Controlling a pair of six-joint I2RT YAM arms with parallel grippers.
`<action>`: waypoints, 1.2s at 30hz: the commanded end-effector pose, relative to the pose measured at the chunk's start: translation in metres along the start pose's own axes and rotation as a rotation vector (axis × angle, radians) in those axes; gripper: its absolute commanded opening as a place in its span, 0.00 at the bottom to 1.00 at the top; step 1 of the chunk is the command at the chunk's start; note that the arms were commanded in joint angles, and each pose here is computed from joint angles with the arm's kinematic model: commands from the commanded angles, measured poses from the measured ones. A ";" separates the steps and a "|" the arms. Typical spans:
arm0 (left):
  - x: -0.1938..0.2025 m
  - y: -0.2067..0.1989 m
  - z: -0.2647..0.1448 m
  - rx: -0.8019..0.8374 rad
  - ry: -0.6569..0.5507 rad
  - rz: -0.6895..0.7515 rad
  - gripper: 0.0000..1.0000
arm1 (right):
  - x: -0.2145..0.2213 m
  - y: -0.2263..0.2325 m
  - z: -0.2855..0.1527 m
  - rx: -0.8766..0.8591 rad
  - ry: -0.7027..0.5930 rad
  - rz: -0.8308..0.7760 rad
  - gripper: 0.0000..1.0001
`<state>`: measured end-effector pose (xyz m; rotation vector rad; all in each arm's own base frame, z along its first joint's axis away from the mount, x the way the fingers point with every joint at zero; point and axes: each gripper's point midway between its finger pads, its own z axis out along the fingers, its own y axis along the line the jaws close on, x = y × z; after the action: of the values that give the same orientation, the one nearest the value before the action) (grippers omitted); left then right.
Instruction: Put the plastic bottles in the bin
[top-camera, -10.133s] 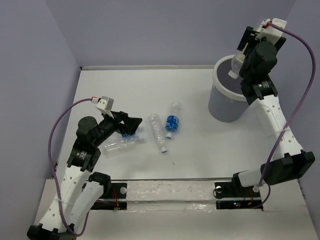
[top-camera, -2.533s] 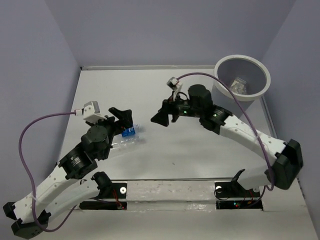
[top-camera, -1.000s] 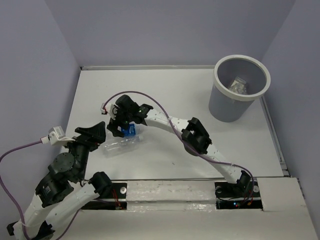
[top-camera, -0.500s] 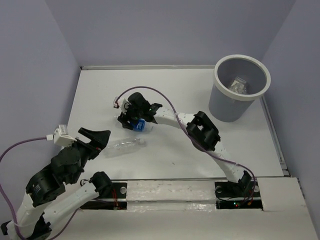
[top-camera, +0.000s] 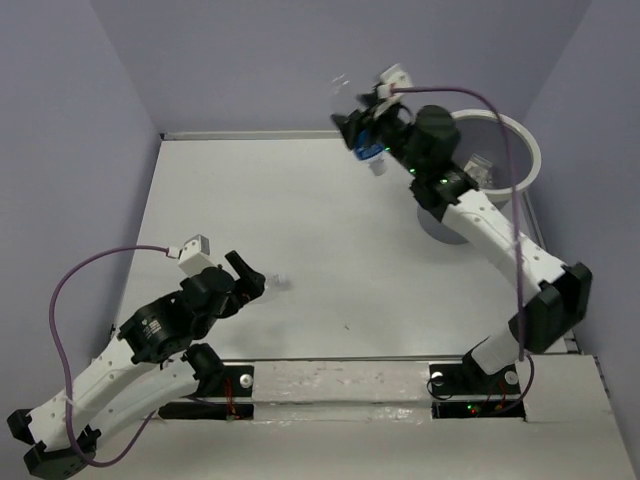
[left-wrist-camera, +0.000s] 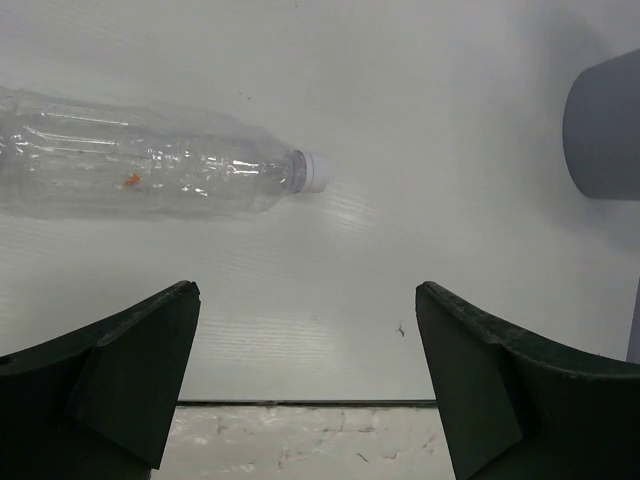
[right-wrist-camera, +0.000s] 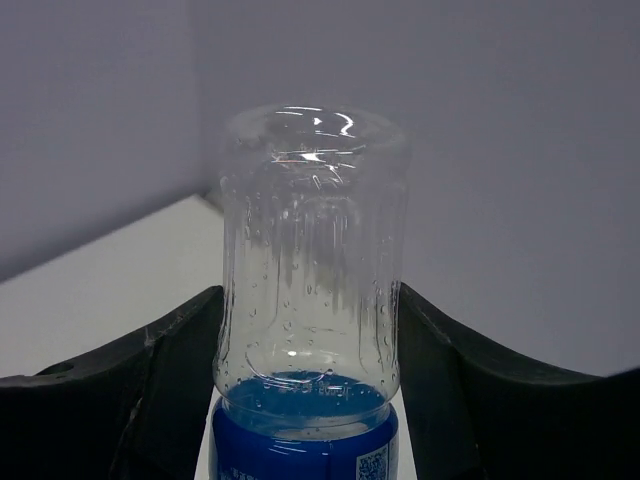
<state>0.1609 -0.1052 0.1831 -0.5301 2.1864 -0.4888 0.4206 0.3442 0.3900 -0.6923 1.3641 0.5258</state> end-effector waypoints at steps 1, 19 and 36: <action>-0.004 -0.012 0.010 0.058 -0.049 0.000 0.99 | -0.102 -0.127 -0.086 0.441 -0.292 -0.015 0.40; -0.046 -0.076 0.024 0.195 -0.224 0.268 0.99 | -0.020 -0.353 -0.226 1.020 -0.370 0.084 0.41; -0.065 -0.085 0.013 0.256 -0.322 0.309 0.99 | 0.006 -0.322 -0.264 1.067 -0.325 -0.036 0.78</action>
<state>0.2234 -0.1449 0.2403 -0.1262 1.8912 -0.4490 0.4825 -0.0658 0.3906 0.2411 1.2076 -0.1188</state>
